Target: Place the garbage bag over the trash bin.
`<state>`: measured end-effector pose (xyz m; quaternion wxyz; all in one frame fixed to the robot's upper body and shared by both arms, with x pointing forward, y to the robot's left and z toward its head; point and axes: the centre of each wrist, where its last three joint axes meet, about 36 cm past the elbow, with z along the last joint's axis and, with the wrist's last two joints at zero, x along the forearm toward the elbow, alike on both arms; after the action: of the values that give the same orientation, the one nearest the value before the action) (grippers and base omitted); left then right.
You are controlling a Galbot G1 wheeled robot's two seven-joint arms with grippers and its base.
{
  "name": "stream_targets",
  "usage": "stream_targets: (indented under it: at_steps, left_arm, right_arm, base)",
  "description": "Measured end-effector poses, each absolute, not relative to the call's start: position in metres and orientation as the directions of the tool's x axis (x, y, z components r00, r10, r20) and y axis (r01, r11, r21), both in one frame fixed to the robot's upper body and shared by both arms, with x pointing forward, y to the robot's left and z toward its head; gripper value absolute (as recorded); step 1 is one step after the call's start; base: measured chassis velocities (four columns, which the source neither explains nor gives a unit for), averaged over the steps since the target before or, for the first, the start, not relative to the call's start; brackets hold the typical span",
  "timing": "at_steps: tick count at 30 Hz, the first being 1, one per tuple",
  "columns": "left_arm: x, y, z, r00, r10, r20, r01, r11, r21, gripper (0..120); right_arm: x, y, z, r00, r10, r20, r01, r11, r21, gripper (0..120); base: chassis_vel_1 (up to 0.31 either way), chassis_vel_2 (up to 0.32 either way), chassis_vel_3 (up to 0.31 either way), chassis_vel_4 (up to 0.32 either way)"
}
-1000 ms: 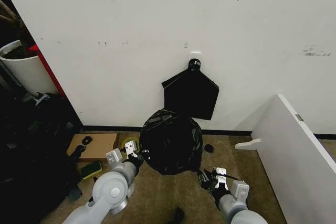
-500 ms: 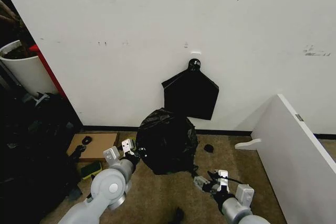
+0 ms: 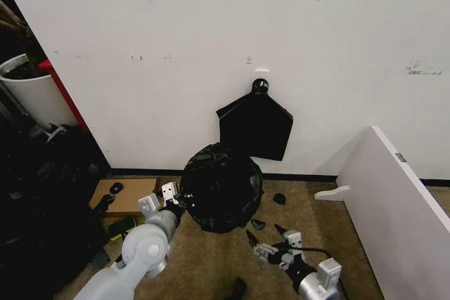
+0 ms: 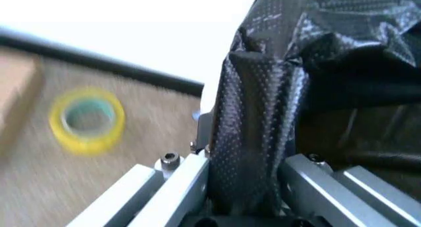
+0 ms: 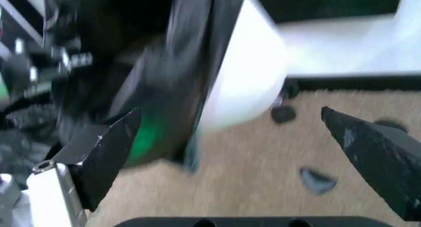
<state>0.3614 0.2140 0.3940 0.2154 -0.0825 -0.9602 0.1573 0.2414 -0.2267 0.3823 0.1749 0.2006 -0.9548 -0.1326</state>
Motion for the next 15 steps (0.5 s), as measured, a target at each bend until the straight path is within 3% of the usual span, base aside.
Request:
stream_targets:
  at_steps: [3, 8, 15]
  left_arm:
    - [0.363, 0.232, 0.370, -0.914, 0.242, 0.325, 0.180, 0.961, -0.210, 0]
    - [0.369, 0.249, 0.347, -0.920, 0.243, 0.307, 0.201, 0.966, -0.163, 0]
    - [0.370, 0.268, 0.317, -0.914, 0.347, 0.208, 0.343, 0.938, -0.059, 0]
  right_arm:
    - [0.249, -0.248, 0.391, -0.879, -0.412, 0.239, -0.323, 0.885, 0.335, 100]
    - [0.250, -0.262, 0.406, -0.891, -0.400, 0.214, -0.297, 0.872, 0.390, 100]
    - [0.261, -0.272, 0.444, -0.870, -0.457, 0.187, -0.355, 0.842, 0.406, 100]
  base:
    - [0.000, 0.000, 0.000, 0.000]
    - [0.000, 0.000, 0.000, 0.000]
    - [0.000, 0.000, 0.000, 0.000]
